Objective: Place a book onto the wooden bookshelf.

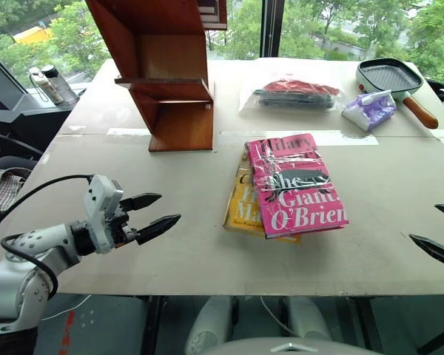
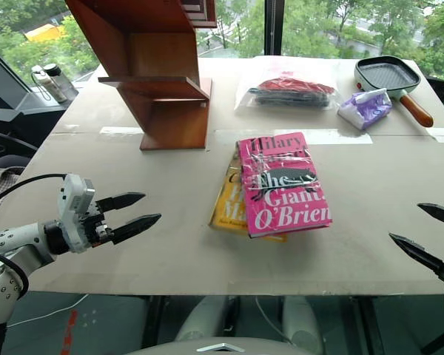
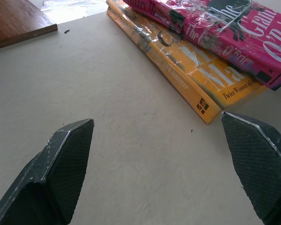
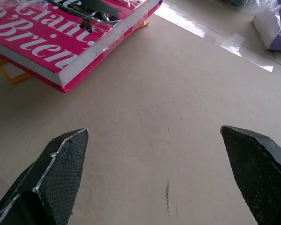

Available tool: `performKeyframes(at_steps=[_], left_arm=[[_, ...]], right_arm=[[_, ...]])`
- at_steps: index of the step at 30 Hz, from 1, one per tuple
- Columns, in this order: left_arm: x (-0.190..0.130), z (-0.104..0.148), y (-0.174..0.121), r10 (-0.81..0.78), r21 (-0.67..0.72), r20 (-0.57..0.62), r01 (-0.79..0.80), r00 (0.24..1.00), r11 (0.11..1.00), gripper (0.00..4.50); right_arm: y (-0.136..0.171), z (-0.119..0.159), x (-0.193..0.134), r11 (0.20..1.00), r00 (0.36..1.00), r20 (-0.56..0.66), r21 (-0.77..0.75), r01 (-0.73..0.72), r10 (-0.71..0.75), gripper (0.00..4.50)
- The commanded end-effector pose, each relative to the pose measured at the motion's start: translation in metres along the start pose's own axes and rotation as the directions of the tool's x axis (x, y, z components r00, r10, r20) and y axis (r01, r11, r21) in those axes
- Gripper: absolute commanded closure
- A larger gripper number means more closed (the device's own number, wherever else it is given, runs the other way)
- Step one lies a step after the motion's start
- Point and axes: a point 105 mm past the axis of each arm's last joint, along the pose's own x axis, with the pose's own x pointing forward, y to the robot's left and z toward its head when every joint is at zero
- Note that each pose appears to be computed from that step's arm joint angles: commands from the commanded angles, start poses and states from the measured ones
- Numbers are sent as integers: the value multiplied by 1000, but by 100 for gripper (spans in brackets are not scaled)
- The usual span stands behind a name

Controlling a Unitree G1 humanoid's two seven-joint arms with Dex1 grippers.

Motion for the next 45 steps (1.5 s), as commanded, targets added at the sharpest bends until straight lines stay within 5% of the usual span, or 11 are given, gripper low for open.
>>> performKeyframes(at_steps=[1,8,14,24,45], left_arm=[[-4,11,2,-25,74,6,25,1000,997,3],[12,37,-9,-150,134,71,140,986,981,3],[10,40,-26,-249,197,55,234,967,952,3],[-2,46,-34,-302,267,56,277,952,923,0],[-13,36,-31,-283,221,35,269,958,937,0]], right_arm=[[-3,16,4,998,998,47,-55,34,-31,0],[1,40,37,998,991,117,-32,62,-58,0],[-7,46,82,992,992,-20,-16,124,-125,0],[5,53,144,998,989,-129,10,67,-65,448],[51,78,203,997,993,-104,-39,-63,59,448]])
